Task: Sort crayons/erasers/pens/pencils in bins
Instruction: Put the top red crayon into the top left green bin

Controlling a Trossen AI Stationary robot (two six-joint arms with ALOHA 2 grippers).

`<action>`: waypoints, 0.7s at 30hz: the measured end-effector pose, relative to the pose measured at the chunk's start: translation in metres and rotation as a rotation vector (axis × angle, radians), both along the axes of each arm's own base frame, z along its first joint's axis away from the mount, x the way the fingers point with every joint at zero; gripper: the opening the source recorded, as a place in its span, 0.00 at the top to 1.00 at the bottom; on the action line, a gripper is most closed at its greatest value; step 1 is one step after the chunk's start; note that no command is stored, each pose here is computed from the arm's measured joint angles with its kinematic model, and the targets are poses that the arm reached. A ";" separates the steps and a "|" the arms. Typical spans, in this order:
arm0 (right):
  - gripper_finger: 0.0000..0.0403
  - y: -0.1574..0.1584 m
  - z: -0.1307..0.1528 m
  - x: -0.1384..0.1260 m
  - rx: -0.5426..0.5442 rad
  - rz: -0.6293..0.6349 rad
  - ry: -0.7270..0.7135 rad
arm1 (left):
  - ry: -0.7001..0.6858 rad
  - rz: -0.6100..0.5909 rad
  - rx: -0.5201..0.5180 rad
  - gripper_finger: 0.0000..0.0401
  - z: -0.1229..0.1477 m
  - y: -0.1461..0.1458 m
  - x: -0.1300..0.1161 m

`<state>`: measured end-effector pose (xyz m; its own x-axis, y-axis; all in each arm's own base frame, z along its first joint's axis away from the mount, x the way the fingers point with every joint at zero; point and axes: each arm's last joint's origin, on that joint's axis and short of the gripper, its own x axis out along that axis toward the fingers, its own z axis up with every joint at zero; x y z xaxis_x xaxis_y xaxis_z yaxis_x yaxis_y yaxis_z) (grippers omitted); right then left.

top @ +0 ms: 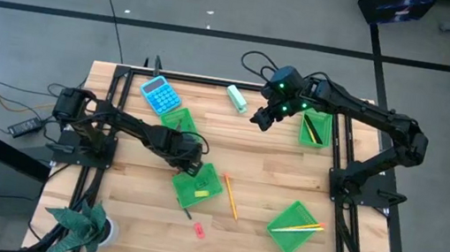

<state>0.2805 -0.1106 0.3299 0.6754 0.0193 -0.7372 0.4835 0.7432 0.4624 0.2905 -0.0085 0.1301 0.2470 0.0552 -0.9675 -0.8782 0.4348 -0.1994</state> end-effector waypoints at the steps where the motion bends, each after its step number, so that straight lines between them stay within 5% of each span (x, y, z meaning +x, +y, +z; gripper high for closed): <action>1: 0.54 0.000 0.000 0.000 0.003 -0.003 0.000 | 0.003 0.000 0.000 0.84 0.000 0.000 0.000; 7: 0.54 0.000 0.000 0.000 0.011 -0.014 -0.002 | 0.000 -0.023 0.004 0.94 0.001 0.000 -0.001; 21: 0.54 0.000 0.000 0.000 0.014 -0.012 -0.002 | -0.098 -0.023 -0.036 0.91 0.024 0.000 -0.003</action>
